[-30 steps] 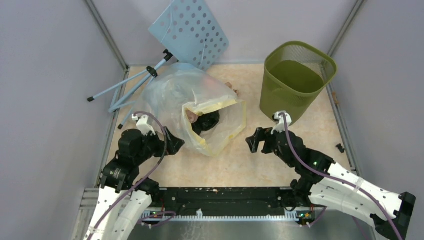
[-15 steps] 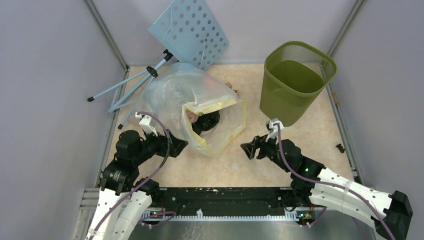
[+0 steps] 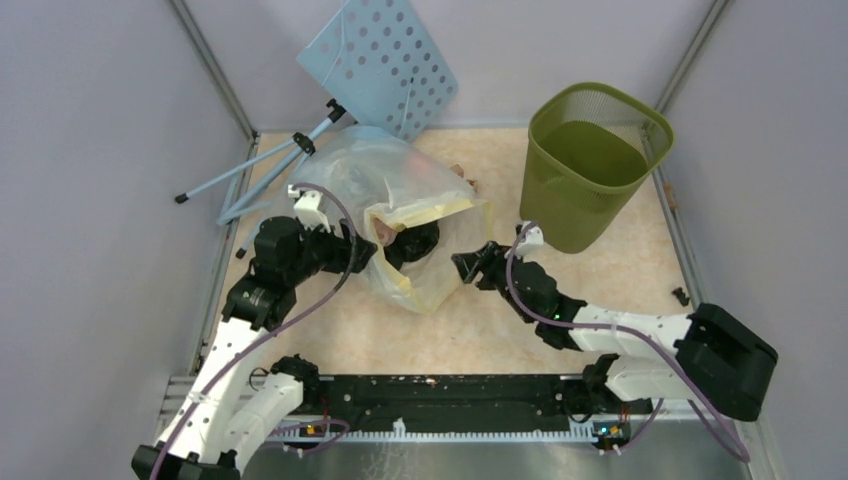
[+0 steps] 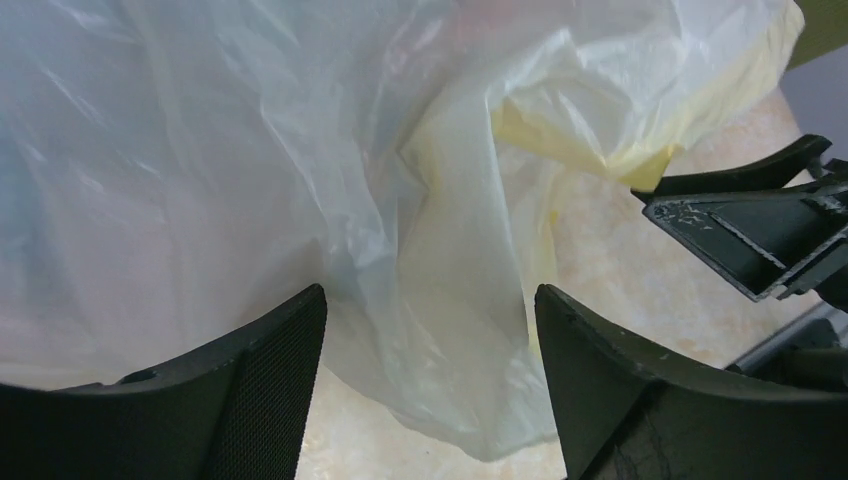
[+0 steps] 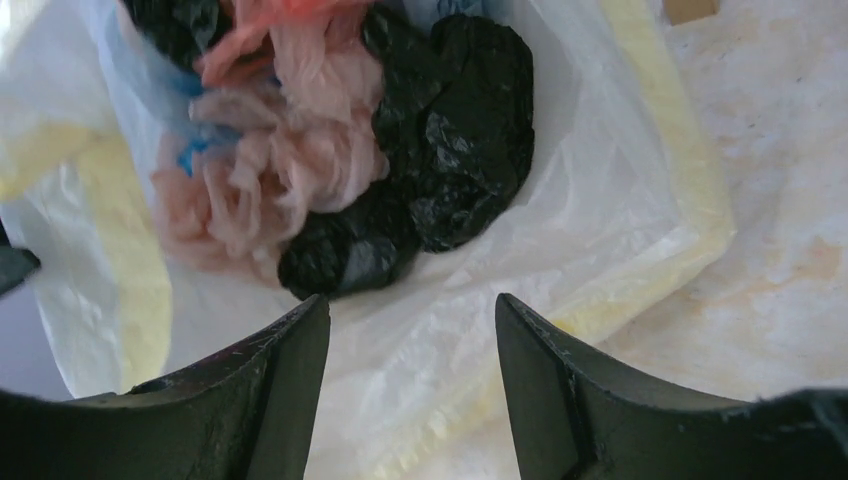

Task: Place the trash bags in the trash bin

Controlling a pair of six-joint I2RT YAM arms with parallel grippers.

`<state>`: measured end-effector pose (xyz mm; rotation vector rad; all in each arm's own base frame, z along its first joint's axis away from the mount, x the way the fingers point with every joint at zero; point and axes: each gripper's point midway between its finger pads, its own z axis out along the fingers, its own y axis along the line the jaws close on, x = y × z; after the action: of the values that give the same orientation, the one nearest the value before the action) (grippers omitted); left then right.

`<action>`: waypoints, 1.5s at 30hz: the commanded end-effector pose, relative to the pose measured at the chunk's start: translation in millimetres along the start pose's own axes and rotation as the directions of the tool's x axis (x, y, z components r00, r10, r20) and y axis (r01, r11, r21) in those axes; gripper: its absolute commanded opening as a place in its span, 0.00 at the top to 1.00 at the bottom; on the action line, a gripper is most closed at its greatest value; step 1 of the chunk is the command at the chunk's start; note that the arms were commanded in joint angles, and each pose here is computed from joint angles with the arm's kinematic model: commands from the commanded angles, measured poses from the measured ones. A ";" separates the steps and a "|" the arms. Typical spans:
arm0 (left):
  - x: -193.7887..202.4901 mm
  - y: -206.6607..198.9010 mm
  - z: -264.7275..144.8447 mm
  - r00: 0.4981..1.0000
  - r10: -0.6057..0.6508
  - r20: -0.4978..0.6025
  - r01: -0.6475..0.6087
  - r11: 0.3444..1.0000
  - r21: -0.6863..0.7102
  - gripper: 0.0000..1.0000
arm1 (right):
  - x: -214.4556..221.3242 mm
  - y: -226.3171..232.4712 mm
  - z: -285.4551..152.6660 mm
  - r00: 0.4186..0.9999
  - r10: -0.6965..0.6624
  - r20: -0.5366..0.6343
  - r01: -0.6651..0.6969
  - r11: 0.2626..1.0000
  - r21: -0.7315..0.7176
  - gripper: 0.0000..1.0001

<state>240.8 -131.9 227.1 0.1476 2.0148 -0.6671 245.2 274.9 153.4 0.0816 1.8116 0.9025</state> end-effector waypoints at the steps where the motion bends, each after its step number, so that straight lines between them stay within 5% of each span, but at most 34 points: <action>1: -63.4 -1.6 -1.1 0.976 0.146 0.164 -0.139 0.989 -0.051 0.20 | -53.7 32.5 28.4 0.908 0.362 0.209 -0.365 0.931 -0.022 0.38; 5: -80.2 -4.3 3.4 0.963 0.197 0.181 -0.191 0.980 -0.052 0.31 | -47.7 32.2 47.9 0.836 0.502 0.223 -0.519 0.854 0.025 0.39; 10: -98.0 -11.9 5.4 0.943 0.264 0.203 -0.262 0.964 -0.035 0.31 | -70.2 51.3 62.9 0.754 0.592 0.284 -0.609 0.793 -0.038 0.37; 27: -110.2 -45.5 19.4 0.897 0.345 0.275 -0.393 0.908 0.145 0.05 | -95.0 47.0 141.9 0.723 0.588 0.363 -0.636 0.772 0.017 0.29; 30: -107.5 -40.8 28.9 0.903 0.345 0.257 -0.388 0.911 0.141 0.05 | -97.7 43.2 151.1 0.730 0.578 0.365 -0.628 0.778 0.025 0.41; 36: -101.2 -44.7 41.7 0.913 0.346 0.217 -0.389 0.899 0.201 0.08 | -104.7 47.6 152.4 0.756 0.542 0.368 -0.580 0.814 -0.008 1.00; 45: -89.3 -73.8 40.0 0.907 0.364 0.211 -0.417 0.841 0.345 0.09 | -110.5 62.6 114.3 0.890 0.383 0.247 -0.405 0.913 0.045 1.00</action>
<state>302.5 -180.2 288.9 0.6071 1.7463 -0.7040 384.9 341.3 218.3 0.7528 1.6378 1.0305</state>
